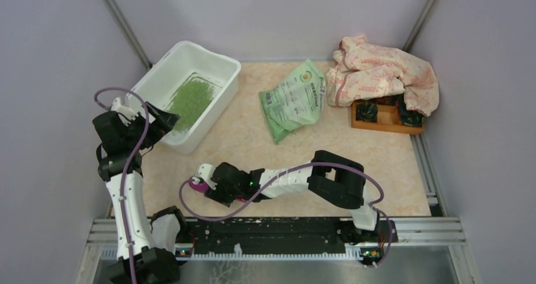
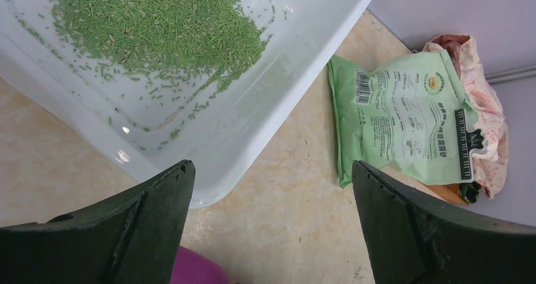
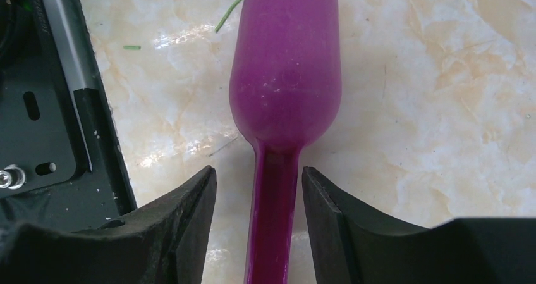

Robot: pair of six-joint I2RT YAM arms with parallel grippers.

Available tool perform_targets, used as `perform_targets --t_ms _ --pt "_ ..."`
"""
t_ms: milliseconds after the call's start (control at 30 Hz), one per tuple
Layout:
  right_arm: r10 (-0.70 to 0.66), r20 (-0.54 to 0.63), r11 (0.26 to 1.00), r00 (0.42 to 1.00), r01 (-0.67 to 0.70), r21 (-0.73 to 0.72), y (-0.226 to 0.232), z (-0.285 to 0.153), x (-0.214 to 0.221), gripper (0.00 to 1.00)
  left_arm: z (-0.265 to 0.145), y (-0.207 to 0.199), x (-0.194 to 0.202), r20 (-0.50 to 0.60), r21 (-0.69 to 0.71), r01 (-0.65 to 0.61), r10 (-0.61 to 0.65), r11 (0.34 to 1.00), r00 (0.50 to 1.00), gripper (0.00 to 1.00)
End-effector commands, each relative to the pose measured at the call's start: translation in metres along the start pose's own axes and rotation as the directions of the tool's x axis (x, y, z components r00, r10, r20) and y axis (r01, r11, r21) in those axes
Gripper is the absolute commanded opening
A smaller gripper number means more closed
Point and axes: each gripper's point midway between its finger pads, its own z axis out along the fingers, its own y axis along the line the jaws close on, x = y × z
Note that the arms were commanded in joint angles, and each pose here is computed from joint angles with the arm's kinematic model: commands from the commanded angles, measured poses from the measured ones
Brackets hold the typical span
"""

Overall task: Fill the litter box with clean litter
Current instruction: Move the spatula to the center of the board.

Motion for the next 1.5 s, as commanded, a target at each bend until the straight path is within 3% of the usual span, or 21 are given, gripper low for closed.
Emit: perform_targets --t_ms 0,67,333,567,867,1167,1233,1300,1333,1467 --pt "0.001 0.032 0.999 0.999 -0.002 0.037 -0.005 -0.001 -0.012 0.5 -0.006 -0.009 -0.007 0.025 0.034 -0.01 0.009 0.999 1.0 0.99" --pt "0.001 0.016 0.998 1.0 -0.002 0.056 -0.008 -0.002 -0.006 0.47 -0.006 -0.01 -0.007 0.025 0.036 -0.01 0.009 0.999 1.0 0.99" --pt "0.058 -0.024 0.983 0.998 -0.053 0.177 -0.034 -0.016 0.023 0.13 -0.01 -0.014 -0.012 0.038 0.038 -0.028 0.027 0.999 0.999 0.99" --pt "0.162 -0.015 0.936 0.987 -0.149 0.318 -0.08 -0.062 0.044 0.09 -0.009 -0.016 -0.012 0.031 0.051 -0.028 0.027 0.998 0.999 0.99" --pt "0.372 -0.026 0.794 0.928 -0.304 0.527 -0.143 -0.144 0.114 0.03 -0.005 -0.016 -0.01 0.022 0.068 -0.015 0.014 0.998 1.0 0.99" --pt "0.504 -0.006 0.714 0.864 -0.413 0.566 -0.143 -0.187 0.134 0.03 -0.001 -0.018 -0.008 0.012 0.094 0.009 -0.01 0.996 1.0 0.99" --pt "0.528 -0.013 0.709 0.849 -0.433 0.556 -0.138 -0.19 0.135 0.11 0.0 -0.019 -0.008 0.009 0.102 0.014 -0.015 0.995 1.0 0.99" --pt "0.538 -0.031 0.718 0.842 -0.438 0.541 -0.132 -0.193 0.136 0.42 0.002 -0.018 -0.008 0.008 0.103 0.016 -0.017 0.995 1.0 0.99" --pt "0.539 -0.033 0.722 0.842 -0.441 0.533 -0.13 -0.195 0.135 0.52 0.004 -0.018 -0.008 0.005 0.103 0.017 -0.017 0.995 1.0 0.99" --pt "0.525 0.055 0.694 0.849 -0.465 0.55 -0.139 -0.22 0.111 0.69 0.01 -0.015 -0.003 -0.026 0.113 0.026 -0.023 0.993 0.999 0.99"
